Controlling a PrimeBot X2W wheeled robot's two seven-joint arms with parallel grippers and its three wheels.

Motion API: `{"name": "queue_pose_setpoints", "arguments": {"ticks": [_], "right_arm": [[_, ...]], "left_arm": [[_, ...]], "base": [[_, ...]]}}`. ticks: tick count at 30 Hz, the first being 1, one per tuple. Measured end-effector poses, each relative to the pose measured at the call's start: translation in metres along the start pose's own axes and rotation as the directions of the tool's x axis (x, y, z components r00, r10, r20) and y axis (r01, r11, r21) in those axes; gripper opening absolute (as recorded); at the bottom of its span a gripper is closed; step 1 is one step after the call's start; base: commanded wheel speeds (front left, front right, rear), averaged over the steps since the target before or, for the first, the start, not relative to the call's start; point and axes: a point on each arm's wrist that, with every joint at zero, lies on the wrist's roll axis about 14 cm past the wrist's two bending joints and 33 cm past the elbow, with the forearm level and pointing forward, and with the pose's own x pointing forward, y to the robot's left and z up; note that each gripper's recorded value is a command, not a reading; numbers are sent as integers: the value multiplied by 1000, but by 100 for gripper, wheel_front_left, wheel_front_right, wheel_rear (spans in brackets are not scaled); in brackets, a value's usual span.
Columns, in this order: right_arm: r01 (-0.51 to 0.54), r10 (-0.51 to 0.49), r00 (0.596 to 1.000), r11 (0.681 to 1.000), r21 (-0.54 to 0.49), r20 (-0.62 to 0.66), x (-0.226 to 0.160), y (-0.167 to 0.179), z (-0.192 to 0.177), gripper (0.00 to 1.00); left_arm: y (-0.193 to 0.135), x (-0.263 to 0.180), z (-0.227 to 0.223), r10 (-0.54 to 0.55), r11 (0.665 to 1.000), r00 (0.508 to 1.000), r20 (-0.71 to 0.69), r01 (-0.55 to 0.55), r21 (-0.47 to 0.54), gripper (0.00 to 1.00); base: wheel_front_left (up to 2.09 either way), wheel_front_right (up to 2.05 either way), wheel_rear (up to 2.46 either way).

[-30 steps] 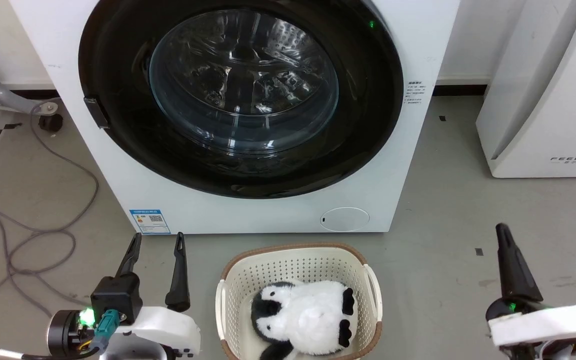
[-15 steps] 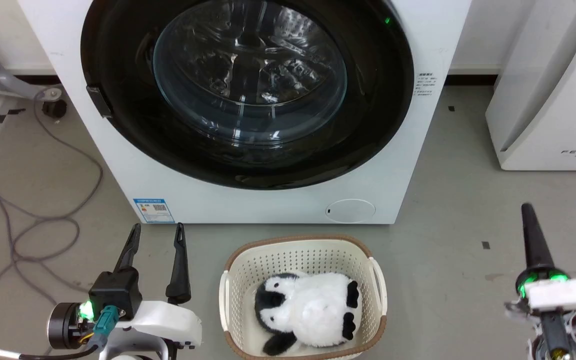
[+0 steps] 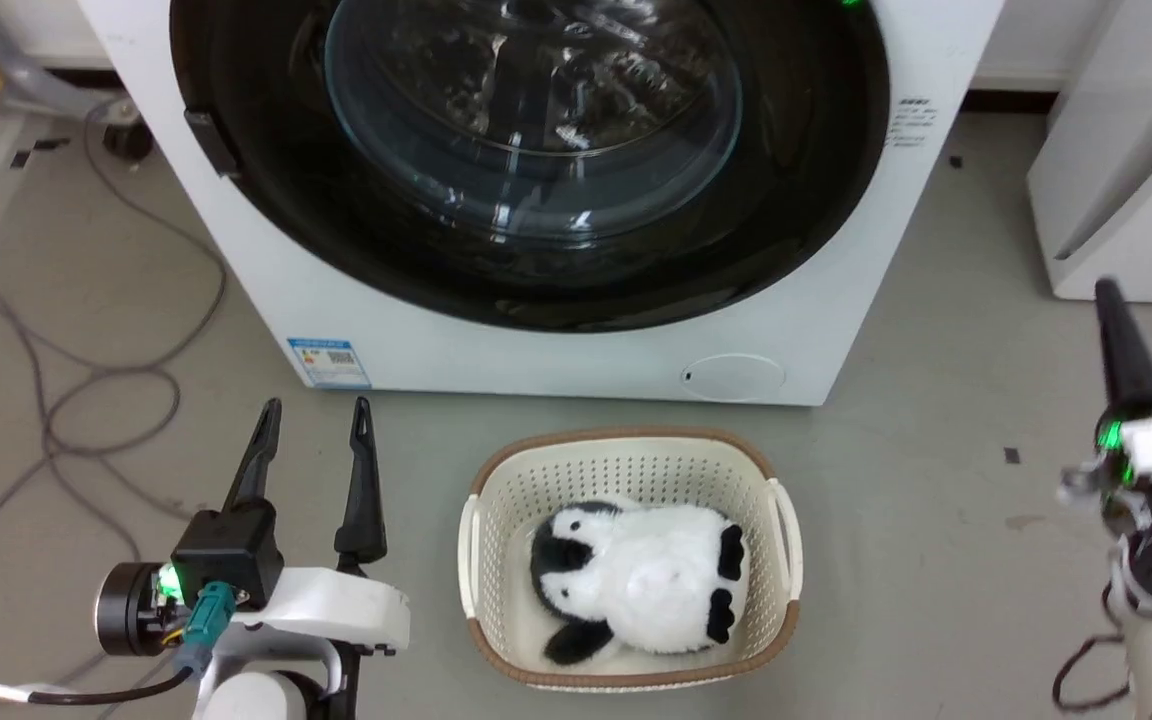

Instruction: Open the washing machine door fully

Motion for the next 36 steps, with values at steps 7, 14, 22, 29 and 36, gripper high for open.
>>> {"name": "queue_pose_setpoints", "arguments": {"ticks": [7,14,22,29,36], "right_arm": [[-28,29,999,999,35,-35,40,10,-5,0],[-63,67,994,996,56,-84,82,25,-17,0],[-92,103,986,992,90,-134,127,41,-30,0],[-104,121,973,990,96,-196,160,52,-49,0],[-103,133,954,987,124,-270,182,58,-73,0]], "left_arm": [[7,6,-6,28,1000,1000,-7,-28,-11,100],[12,15,-13,50,999,999,-11,-50,-10,100],[20,24,-20,76,997,997,-15,-77,-9,100],[29,30,-28,104,995,994,-20,-104,3,100],[34,34,-33,125,992,992,-25,-125,3,100]], "base": [[0,0,0],[0,0,0],[0,0,0],[0,0,0],[0,0,0]]}}
